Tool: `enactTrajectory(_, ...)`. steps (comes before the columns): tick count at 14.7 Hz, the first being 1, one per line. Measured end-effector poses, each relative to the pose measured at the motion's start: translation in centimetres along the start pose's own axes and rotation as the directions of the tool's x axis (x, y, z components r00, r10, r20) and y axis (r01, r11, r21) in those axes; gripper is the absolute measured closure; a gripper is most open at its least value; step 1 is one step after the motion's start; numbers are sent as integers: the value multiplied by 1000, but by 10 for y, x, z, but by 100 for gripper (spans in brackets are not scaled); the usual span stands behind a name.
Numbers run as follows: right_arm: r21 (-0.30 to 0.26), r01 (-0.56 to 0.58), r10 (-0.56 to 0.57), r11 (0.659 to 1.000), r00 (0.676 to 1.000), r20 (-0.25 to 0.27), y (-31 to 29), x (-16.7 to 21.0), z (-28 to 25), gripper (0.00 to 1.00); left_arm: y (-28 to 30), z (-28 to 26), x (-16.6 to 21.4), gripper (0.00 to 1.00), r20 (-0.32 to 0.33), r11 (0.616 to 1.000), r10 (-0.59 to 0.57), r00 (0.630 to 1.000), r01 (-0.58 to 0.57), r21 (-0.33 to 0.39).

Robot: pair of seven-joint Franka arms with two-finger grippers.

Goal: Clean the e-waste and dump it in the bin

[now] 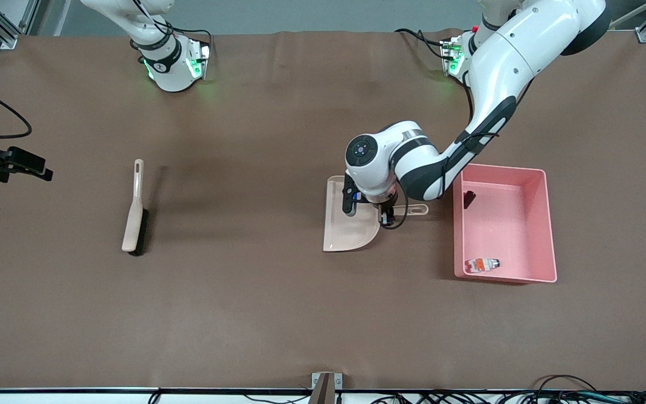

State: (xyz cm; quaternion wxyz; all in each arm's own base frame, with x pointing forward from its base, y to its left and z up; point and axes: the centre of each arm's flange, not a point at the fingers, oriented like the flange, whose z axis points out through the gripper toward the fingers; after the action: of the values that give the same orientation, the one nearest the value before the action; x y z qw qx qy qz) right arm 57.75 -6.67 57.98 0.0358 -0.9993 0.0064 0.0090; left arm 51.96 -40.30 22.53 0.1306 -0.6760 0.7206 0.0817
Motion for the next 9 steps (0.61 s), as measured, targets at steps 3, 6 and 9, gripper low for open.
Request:
enactTrajectory(3,-2,-45,45,999,999,-23,-1,1,-12,0,-8,-4,-4,32,-15,999,-52,999,52,10)
enactTrajectory(6,-2,-64,64,998,997,-52,-3,1,-26,0,-61,-33,-67,4,-65,970,-242,968,239,-40)
enactTrajectory(9,-3,-65,64,998,995,-80,-5,-2,-42,0,-114,-85,-163,0,-116,909,-416,902,416,-24)
